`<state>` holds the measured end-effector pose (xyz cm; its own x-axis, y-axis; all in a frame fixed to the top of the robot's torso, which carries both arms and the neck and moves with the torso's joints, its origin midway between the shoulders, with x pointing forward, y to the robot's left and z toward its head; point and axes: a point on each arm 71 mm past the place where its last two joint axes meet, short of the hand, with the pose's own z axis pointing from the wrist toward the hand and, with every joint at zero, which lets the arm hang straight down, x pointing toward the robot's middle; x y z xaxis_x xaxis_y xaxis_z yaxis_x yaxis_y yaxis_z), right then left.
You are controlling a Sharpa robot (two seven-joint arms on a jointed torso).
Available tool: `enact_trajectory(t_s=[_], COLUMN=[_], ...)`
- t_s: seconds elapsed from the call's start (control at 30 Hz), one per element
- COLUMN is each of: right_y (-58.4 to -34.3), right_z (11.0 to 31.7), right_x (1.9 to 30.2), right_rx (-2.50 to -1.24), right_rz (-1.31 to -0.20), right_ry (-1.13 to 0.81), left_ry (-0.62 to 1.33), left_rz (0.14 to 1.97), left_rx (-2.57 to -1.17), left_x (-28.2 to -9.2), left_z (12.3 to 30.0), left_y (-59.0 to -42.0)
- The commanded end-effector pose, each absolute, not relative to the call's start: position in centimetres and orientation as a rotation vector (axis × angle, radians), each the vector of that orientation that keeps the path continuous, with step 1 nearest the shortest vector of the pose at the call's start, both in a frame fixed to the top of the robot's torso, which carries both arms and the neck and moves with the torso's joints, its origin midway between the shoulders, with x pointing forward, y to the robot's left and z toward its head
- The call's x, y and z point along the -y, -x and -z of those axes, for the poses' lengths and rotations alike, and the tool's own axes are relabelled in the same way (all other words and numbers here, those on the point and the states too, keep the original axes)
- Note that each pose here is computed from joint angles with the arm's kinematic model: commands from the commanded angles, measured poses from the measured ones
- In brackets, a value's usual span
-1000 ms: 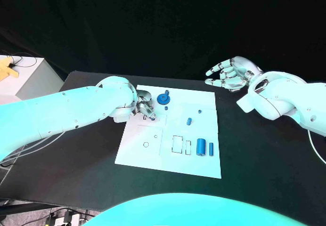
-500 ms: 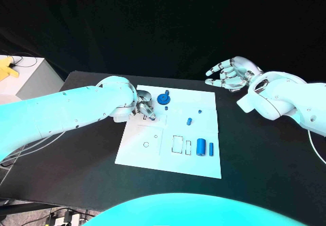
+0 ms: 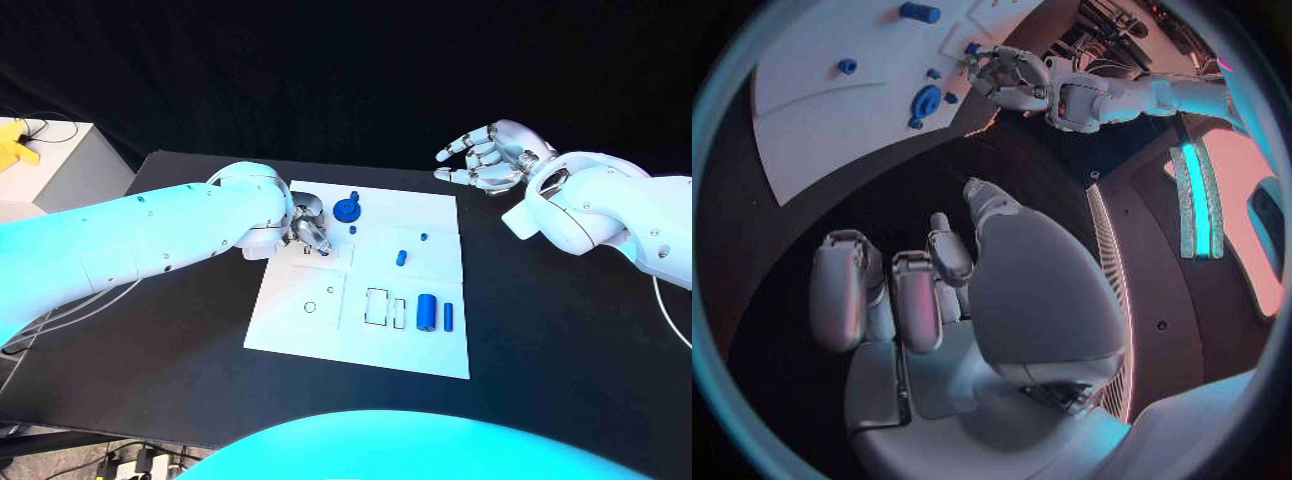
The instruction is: Assemble the parts on the task board
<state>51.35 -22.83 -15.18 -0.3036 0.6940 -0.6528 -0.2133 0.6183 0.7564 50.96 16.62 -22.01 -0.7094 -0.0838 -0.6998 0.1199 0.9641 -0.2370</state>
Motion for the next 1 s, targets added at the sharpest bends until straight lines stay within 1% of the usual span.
enact_trajectory(t_s=[0.03,0.53,1.0], right_y=[-51.28,-51.29,-51.3], right_z=[15.21,15.2,15.2], right_x=[22.67,22.73,22.71], right_rx=[-1.653,-1.652,-1.651], right_rz=[-0.953,-0.952,-0.953], right_ry=[-0.385,-0.385,-0.384], left_ry=[-0.071,-0.117,-0.08], left_rz=[0.336,0.308,0.314], left_rx=[-2.368,-2.398,-2.373], left_x=[-16.15,-15.76,-15.46], left_z=[22.36,22.74,23.07], left_y=[-50.64,-50.49,-50.88])
